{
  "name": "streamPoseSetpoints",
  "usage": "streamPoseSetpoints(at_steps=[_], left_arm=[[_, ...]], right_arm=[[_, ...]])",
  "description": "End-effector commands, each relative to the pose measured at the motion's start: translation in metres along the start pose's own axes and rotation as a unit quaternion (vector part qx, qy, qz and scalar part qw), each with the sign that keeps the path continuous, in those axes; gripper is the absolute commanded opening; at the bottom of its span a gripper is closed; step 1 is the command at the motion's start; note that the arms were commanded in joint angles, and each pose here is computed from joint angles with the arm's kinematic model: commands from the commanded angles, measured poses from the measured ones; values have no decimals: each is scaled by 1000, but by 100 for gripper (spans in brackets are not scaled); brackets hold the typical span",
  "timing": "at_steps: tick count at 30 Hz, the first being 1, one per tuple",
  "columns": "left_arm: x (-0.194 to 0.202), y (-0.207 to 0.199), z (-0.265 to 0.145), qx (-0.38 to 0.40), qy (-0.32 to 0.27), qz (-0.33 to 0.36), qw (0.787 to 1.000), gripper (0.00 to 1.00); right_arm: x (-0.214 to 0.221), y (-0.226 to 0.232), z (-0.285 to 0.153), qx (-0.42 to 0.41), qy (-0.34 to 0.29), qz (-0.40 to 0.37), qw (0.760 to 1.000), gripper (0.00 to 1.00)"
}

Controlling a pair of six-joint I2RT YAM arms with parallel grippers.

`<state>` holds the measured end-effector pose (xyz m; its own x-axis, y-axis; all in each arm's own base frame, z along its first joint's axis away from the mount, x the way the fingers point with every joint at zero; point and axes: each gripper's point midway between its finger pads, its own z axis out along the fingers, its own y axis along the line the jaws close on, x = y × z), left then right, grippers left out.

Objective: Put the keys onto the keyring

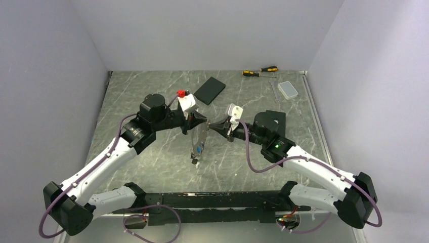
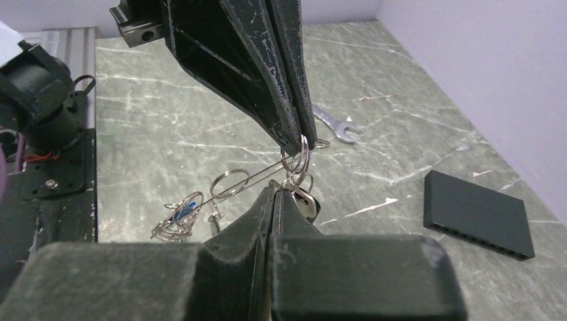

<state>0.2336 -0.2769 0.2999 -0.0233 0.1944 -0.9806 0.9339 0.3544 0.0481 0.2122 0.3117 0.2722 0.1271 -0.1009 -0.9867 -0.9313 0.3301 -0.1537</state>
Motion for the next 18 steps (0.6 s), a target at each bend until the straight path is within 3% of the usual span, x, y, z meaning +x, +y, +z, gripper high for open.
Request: streamPoseSetpoints(at_steps=[1,14,18], left_arm=[[-80,20,-15,-60,-135,19,989,0],[-91,23,-26,-83,-173,-37,981,0],[-80,18,-22,-66,-158,-22,985,0]], right_arm=[[5,10,10,-28,6,0,1000,0],[9,18,29,-49,17,-24,998,1],[10,21,29,-51,31,-22,998,27]])
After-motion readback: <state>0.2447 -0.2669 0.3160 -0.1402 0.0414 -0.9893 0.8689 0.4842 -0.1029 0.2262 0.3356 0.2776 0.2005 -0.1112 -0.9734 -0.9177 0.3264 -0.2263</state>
